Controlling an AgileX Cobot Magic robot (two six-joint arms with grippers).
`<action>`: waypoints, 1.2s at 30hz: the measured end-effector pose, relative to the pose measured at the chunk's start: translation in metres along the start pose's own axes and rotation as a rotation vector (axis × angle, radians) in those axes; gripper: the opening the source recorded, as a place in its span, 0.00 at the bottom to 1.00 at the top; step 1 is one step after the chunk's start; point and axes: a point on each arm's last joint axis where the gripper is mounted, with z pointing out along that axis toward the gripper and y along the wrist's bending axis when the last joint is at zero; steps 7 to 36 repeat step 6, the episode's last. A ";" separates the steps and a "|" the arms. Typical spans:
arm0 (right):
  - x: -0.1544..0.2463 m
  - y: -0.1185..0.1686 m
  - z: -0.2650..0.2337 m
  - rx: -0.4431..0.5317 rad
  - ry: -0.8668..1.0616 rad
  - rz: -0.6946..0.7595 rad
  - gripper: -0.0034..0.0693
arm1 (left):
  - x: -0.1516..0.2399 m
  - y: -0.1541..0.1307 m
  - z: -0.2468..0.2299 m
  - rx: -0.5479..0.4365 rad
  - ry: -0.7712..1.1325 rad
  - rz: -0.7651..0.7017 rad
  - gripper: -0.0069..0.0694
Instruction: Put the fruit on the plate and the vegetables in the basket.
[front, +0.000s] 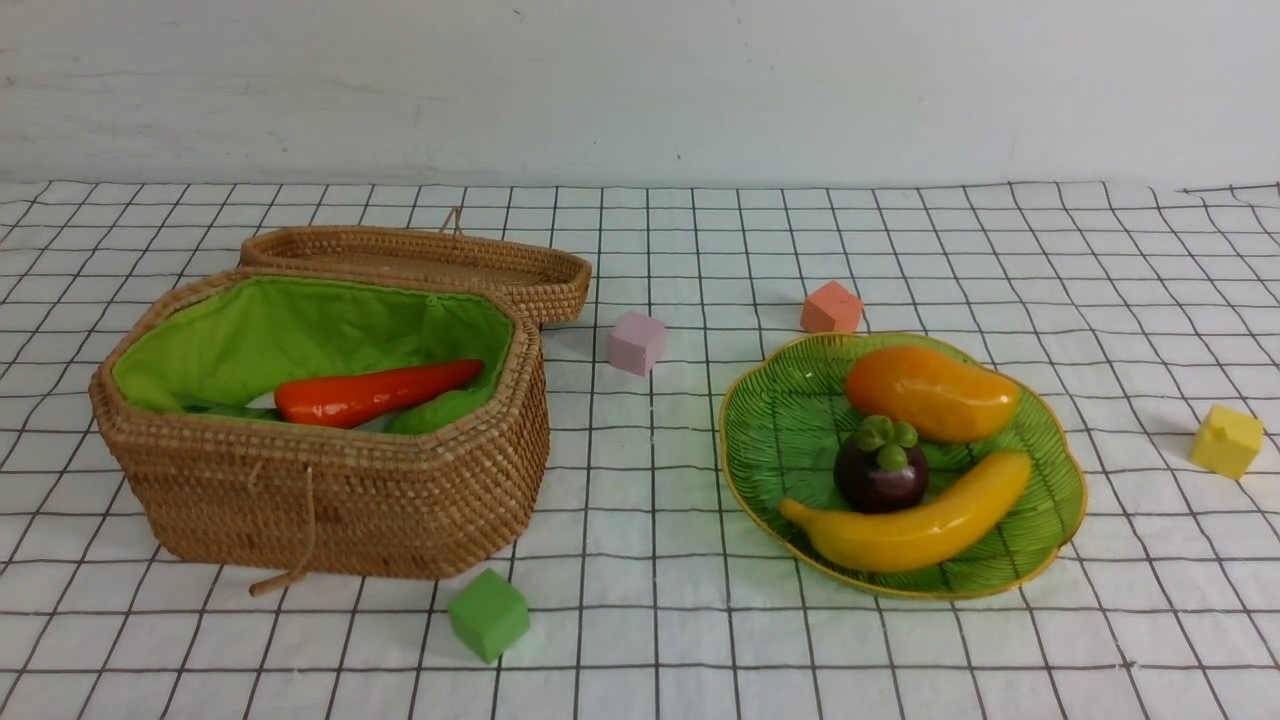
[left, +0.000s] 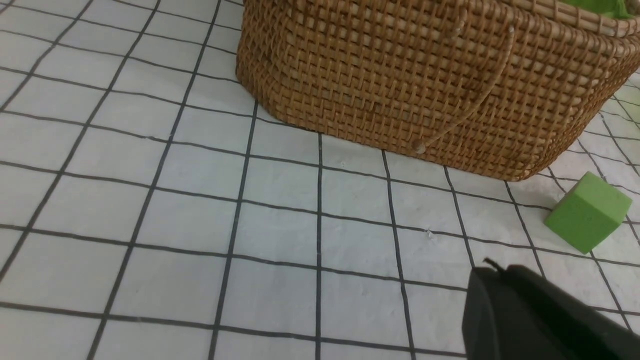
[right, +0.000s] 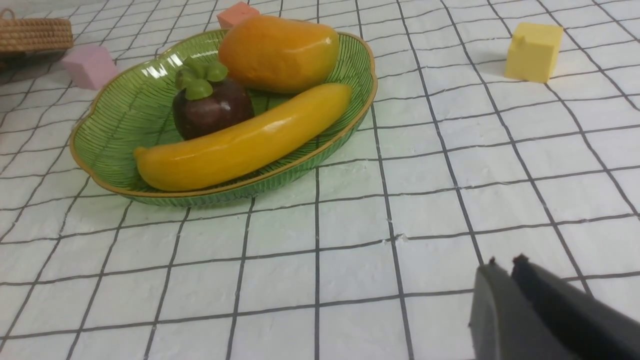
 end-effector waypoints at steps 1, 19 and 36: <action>0.000 0.000 0.000 0.000 0.000 0.000 0.13 | 0.000 0.000 0.000 0.000 0.001 0.000 0.08; 0.000 0.000 0.000 0.000 0.000 0.000 0.13 | 0.000 0.000 0.000 0.000 0.001 0.000 0.08; 0.000 0.000 0.000 0.000 0.000 0.000 0.13 | 0.000 0.000 0.000 0.000 0.001 0.000 0.08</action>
